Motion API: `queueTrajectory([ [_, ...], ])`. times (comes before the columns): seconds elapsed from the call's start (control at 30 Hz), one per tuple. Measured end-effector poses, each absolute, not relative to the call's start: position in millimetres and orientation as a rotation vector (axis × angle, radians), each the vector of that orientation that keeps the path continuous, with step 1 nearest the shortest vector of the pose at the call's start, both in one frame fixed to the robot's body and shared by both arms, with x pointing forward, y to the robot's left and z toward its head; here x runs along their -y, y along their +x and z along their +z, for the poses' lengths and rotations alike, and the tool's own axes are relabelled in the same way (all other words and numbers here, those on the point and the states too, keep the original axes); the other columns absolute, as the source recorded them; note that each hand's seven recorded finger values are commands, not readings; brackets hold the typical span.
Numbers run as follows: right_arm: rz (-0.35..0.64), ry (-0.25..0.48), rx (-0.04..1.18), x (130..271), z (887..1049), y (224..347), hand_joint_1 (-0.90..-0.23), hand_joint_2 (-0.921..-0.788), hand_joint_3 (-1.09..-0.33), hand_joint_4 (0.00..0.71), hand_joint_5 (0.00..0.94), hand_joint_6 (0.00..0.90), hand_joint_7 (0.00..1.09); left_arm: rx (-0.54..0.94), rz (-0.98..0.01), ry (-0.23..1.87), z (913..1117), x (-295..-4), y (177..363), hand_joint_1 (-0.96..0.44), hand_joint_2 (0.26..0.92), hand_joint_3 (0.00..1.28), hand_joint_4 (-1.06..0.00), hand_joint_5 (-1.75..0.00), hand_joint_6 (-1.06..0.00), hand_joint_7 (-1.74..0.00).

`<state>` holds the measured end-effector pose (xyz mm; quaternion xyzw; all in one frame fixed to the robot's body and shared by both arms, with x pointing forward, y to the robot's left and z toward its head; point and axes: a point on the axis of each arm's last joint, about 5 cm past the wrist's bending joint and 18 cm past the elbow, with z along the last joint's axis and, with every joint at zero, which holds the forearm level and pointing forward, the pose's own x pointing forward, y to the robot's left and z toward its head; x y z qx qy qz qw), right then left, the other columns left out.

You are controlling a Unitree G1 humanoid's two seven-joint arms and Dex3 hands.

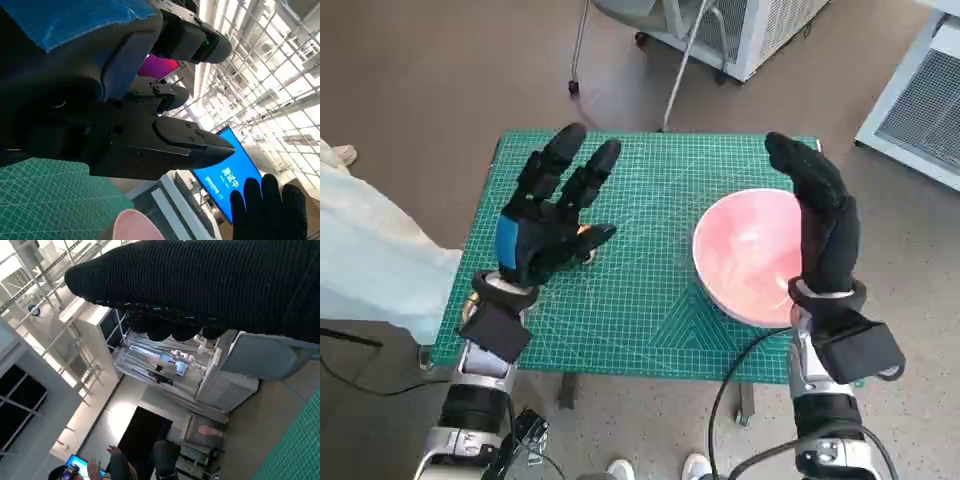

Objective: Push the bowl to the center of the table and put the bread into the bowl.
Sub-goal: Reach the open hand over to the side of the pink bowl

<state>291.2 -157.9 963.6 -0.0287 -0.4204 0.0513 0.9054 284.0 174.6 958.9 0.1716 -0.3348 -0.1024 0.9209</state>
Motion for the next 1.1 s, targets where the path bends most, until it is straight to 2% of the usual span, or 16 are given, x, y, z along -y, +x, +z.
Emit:
queueTrajectory([
  [0.83, 0.099, -0.075, 0.865, 159.1, 963.2, 291.3, -0.609, -0.921, -0.724, 0.451, 0.005, 0.149, 0.8, 0.688, -0.213, 0.352, 957, -175, 283.9, -0.13, 0.921, 0.09, -0.38, 0.0, -0.38, -0.26],
  [0.97, 0.077, -0.089, 0.854, 167.2, 960.8, 291.4, -0.605, -0.921, -0.725, 0.455, 0.005, 0.17, 0.75, 0.689, -0.213, 0.35, 957, -174, 283.9, -0.13, 0.921, 0.1, -0.38, 0.0, -0.38, -0.25],
  [1.1, 0.015, -0.14, 0.824, 187.9, 955.3, 291.3, -0.6, -0.921, -0.745, 0.45, 0.002, 0.162, 0.71, 0.69, -0.213, 0.35, 957, -175, 283.8, -0.13, 0.921, 0.1, -0.38, 0.0, -0.38, -0.25],
])
